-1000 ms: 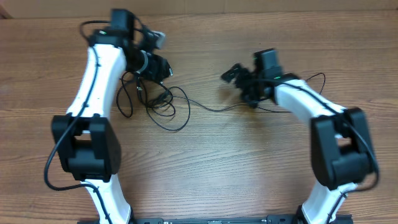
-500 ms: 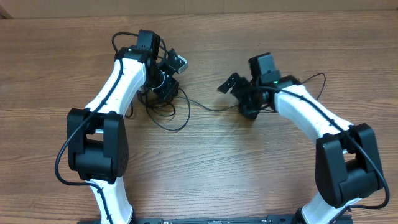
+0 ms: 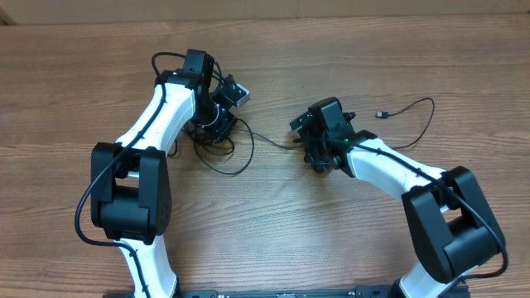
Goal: Untangle cables
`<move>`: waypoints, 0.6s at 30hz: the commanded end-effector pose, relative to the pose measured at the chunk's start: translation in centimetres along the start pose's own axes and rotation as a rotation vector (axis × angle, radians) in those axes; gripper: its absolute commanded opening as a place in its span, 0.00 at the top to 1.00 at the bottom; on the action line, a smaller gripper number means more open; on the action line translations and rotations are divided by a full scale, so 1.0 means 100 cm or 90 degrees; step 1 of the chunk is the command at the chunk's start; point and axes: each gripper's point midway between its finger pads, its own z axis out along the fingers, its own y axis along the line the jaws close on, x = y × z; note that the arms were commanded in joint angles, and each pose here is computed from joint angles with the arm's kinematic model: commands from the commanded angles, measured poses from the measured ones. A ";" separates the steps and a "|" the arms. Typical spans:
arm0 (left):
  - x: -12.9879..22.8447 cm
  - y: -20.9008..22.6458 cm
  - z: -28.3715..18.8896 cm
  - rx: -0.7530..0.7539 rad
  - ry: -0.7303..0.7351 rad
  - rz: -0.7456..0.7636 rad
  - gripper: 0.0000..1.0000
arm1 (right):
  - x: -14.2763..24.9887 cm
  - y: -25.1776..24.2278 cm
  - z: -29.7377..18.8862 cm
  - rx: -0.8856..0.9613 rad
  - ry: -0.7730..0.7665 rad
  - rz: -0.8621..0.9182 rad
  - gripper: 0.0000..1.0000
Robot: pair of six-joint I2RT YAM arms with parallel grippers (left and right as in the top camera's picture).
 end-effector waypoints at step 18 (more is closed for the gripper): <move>0.074 0.136 -0.044 -0.368 0.010 -0.546 0.96 | -0.213 -0.093 -0.176 0.112 -0.282 0.087 0.96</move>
